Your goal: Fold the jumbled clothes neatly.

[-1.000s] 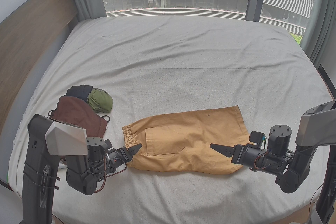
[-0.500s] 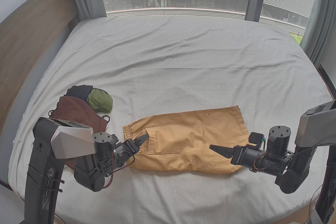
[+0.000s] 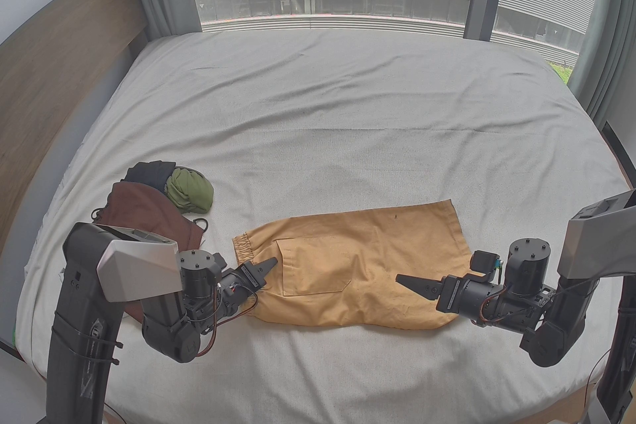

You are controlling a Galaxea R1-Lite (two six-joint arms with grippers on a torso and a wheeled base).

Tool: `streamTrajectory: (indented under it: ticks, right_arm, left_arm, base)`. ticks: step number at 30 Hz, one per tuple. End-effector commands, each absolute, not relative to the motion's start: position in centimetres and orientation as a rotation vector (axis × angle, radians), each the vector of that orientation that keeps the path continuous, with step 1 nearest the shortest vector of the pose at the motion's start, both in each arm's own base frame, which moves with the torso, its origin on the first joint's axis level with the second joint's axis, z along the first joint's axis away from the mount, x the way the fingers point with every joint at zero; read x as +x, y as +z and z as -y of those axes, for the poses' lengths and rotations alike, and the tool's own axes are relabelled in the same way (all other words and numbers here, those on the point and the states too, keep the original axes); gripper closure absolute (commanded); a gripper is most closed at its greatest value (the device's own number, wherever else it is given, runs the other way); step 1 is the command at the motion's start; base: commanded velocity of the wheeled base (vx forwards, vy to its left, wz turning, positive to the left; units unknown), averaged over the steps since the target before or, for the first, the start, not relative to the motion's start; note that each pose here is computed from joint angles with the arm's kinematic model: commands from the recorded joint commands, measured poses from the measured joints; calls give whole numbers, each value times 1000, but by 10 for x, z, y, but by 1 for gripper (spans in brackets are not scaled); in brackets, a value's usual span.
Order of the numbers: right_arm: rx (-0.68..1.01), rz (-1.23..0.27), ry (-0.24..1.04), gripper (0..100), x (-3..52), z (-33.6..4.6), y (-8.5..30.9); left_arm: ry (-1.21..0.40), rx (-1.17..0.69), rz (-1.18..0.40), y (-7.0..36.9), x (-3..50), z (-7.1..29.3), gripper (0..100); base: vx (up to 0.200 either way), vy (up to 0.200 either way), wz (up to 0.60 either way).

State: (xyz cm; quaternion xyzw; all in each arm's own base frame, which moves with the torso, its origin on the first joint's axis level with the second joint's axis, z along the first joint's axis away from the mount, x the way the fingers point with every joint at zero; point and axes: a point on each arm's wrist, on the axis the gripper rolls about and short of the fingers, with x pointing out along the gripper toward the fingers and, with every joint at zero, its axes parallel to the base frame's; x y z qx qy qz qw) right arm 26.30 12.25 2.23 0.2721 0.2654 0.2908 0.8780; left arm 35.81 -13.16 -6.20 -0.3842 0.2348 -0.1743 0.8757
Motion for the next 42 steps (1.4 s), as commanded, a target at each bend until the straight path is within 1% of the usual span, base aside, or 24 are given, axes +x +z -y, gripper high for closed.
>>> streamTrajectory:
  ticks: [1,5,11,14,23,28,33,35,42]
  right_arm:
    - [568,-555,605,0,263,-123,22]
    - [569,-555,605,0,263,-122,22]
    - [570,-554,602,0,263,-121,22]
    - [570,-554,602,0,263,-121,22]
    - [570,-554,602,0,263,-121,22]
    - [570,-552,602,0,263,-121,22]
    - [570,-552,601,0,264,-121,22]
    - [570,-552,602,0,263,-121,22]
    - [570,-552,601,0,263,-121,22]
  left_arm:
    - [-362,-794,-490,-62,357,131,100]
    - [-339,-786,-506,-64,351,128,100]
    - [-341,-791,-551,-48,331,119,100]
    - [-332,-796,-541,-39,329,110,100]
    - [-323,-795,-576,-32,315,96,100]
    - [-338,-767,-575,-22,308,83,100]
    - [-312,-778,-552,-13,306,63,100]
    - [-333,-786,-548,-3,301,51,100]
    - [-316,-750,-528,-2,299,31,100]
  base:
    - [0,0,0]
    - [0,0,0]
    - [0,0,0]
    - [0,0,0]
    - [0,0,0]
    - [0,0,0]
    - [0,0,0]
    - [0,0,0]
    - [0,0,0]
